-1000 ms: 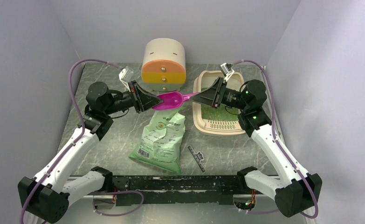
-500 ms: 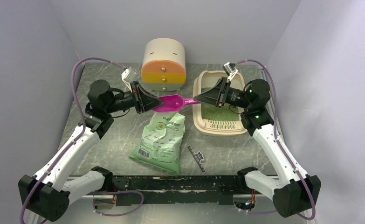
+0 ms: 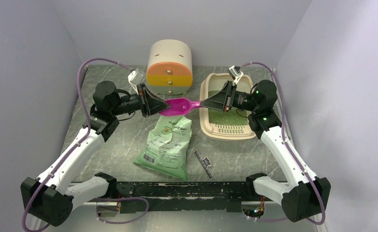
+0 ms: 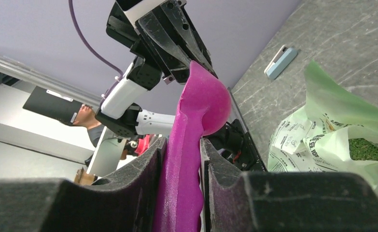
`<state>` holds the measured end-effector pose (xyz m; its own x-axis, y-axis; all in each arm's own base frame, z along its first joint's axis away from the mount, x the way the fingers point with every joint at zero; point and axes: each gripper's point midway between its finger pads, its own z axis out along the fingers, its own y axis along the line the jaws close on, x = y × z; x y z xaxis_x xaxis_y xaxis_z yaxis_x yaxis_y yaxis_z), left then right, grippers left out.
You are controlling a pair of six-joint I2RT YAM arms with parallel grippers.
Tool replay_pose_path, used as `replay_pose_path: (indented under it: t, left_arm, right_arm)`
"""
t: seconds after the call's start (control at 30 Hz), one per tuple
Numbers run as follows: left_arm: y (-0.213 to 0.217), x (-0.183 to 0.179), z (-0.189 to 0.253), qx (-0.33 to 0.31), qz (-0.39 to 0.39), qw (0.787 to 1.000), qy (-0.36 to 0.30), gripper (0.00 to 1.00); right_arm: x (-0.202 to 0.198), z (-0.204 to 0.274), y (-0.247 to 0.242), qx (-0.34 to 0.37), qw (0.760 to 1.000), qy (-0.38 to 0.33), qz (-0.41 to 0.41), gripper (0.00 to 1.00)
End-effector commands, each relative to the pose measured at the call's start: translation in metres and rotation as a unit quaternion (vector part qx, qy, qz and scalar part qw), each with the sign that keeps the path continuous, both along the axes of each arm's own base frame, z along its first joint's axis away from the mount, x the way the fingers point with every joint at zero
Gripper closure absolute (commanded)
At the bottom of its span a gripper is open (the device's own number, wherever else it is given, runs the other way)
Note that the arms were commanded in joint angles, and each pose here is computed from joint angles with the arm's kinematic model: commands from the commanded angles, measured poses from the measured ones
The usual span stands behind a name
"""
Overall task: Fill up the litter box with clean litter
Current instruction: 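Adjust the spatula, then scoop the cat litter from the cat litter bag.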
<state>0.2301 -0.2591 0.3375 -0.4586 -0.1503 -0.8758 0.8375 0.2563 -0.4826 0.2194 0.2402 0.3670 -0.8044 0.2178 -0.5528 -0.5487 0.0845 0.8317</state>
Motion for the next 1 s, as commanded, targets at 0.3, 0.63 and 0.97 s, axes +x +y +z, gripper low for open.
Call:
replay_pose_path:
  t: [0.3,0.63,0.97]
  left_arm:
    - [0.025,0.050,-0.021,0.111,0.101,0.989,-0.019,0.07]
    - [0.019,0.055,-0.125,0.203,-0.019,0.978,0.054,0.08]
    - [-0.003,0.061,-0.160,0.246,-0.079,0.965,0.054,0.14]
  right_arm:
    - [0.059,-0.010,-0.052,-0.174,0.956,-0.027,-0.234,1.00]
    - [0.060,-0.052,-0.101,-0.347,0.892,0.022,-0.290,1.00]
    - [0.064,-0.097,-0.061,-0.312,0.931,0.073,-0.174,1.00]
